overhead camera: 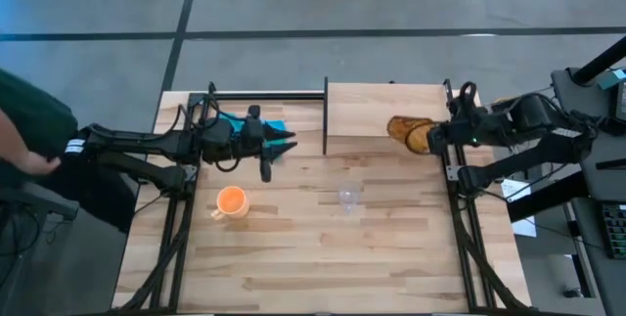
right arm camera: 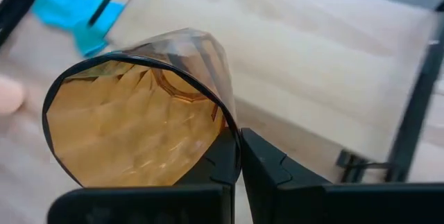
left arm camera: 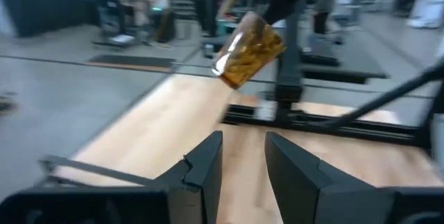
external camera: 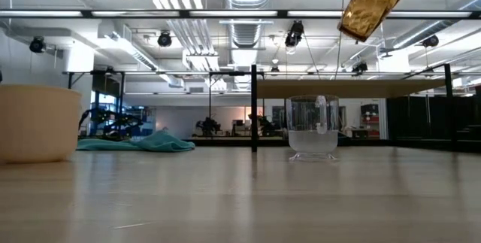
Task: Stack small to large cups/mugs on shelf
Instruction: Put the brown glass on the shelf
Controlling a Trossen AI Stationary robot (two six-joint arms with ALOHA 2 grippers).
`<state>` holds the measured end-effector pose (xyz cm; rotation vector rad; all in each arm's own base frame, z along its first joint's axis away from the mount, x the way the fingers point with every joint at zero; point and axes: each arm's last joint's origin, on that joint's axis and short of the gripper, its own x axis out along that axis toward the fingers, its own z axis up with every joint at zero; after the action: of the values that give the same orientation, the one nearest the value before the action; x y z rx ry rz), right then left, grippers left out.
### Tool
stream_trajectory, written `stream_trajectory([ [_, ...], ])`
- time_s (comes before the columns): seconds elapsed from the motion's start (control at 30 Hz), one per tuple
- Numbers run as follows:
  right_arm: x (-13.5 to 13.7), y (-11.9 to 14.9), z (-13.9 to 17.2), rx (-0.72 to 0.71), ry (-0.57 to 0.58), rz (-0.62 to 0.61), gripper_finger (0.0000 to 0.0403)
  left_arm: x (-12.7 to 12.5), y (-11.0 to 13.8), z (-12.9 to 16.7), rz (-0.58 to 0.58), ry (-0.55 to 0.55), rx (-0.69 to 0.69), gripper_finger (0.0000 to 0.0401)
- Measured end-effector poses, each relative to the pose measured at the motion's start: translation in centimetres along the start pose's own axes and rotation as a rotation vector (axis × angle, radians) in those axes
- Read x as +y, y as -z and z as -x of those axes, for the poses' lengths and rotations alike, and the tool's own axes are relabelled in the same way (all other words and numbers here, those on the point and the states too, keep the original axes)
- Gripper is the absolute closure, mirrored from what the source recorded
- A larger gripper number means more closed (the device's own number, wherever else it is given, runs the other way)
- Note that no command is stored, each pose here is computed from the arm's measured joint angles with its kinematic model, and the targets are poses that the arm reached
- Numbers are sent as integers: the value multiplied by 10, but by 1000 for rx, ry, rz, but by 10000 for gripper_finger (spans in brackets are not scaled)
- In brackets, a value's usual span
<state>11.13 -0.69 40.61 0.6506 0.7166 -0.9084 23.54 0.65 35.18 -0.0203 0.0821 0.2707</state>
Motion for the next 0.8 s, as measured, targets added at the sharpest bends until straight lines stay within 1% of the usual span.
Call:
stream_trajectory([
  [0.13,-5,-9,-5,-40,74,-60,394,4,-5,-1,-54,-111,-10,306],
  [0.2,-8,-12,-7,-59,107,-109,394,7,-8,-1,-64,-141,-22,306],
  [0.3,-13,-17,-10,-68,139,-182,394,11,-10,-2,-63,-160,-21,306],
  [0.4,-15,-18,-11,-34,135,-222,394,14,-10,-2,-61,-173,-21,306],
  [0.53,-15,-19,-13,8,124,-241,394,15,-9,-2,-61,-179,-19,306],
  [0.8,-23,-23,-13,0,155,-273,394,19,-9,-3,-62,-196,-17,306],
])
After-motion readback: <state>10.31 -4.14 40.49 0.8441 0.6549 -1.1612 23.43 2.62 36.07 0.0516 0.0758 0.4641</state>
